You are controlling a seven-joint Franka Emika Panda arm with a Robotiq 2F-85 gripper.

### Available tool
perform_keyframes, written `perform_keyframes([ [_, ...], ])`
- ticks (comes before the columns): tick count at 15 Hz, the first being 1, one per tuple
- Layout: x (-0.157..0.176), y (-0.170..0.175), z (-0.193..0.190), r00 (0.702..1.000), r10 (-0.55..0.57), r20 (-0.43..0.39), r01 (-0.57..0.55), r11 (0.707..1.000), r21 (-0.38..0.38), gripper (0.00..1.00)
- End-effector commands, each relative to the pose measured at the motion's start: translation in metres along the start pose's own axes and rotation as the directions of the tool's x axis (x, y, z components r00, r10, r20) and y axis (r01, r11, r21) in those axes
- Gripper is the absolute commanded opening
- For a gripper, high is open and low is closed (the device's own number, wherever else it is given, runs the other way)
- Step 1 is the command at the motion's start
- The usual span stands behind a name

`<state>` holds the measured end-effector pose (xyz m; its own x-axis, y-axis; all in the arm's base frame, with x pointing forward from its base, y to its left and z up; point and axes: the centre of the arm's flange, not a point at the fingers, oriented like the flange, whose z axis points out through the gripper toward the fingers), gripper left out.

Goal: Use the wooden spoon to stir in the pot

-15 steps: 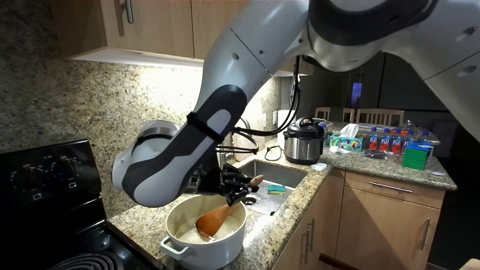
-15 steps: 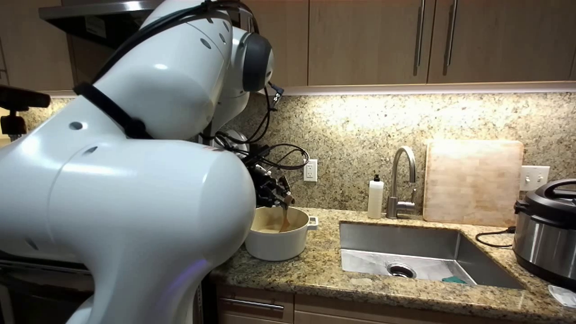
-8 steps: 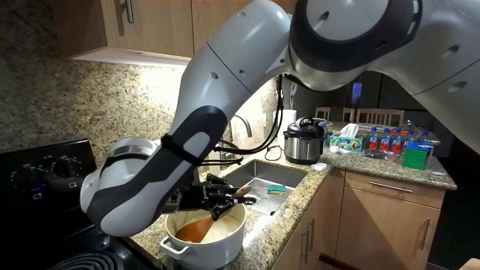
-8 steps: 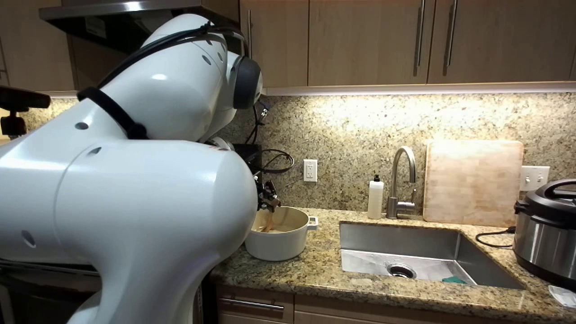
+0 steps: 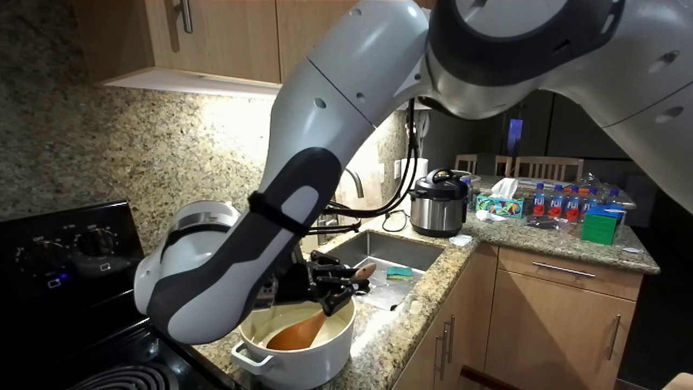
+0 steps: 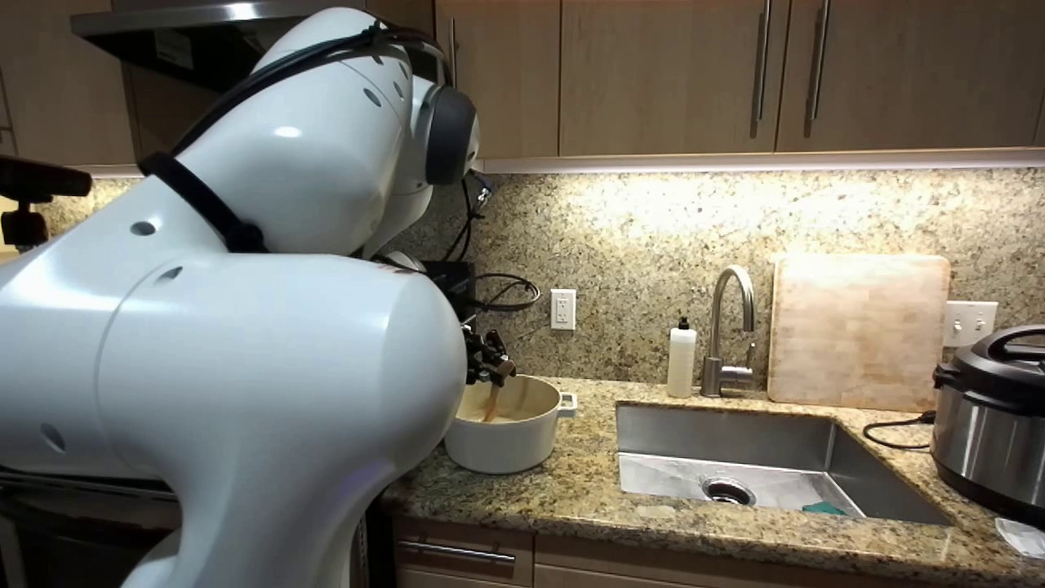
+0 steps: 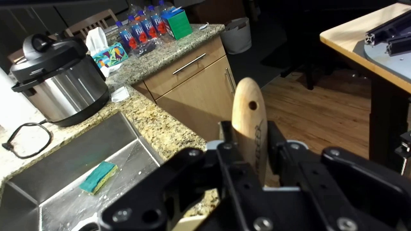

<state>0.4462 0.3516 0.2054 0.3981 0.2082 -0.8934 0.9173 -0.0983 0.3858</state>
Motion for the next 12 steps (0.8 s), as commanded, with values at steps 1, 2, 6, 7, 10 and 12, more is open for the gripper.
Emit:
perform_keyframes([
  [1,-0.033,0.007,0.043,1.000,-0.030,0.004,0.030,1.000,-0.008,0.09],
  [2,-0.035,0.011,0.049,1.000,-0.028,0.010,0.028,1.000,0.003,0.09],
  [6,-0.029,0.031,0.058,0.999,0.025,0.034,-0.027,0.998,0.059,0.09],
  [7,-0.023,0.034,0.055,0.999,0.032,0.039,-0.035,0.998,0.061,0.09],
  [10,-0.011,0.039,0.041,0.997,0.073,0.032,-0.075,0.995,0.066,0.09],
  [12,-0.001,0.043,0.025,0.994,0.102,0.024,-0.103,0.992,0.069,0.09],
])
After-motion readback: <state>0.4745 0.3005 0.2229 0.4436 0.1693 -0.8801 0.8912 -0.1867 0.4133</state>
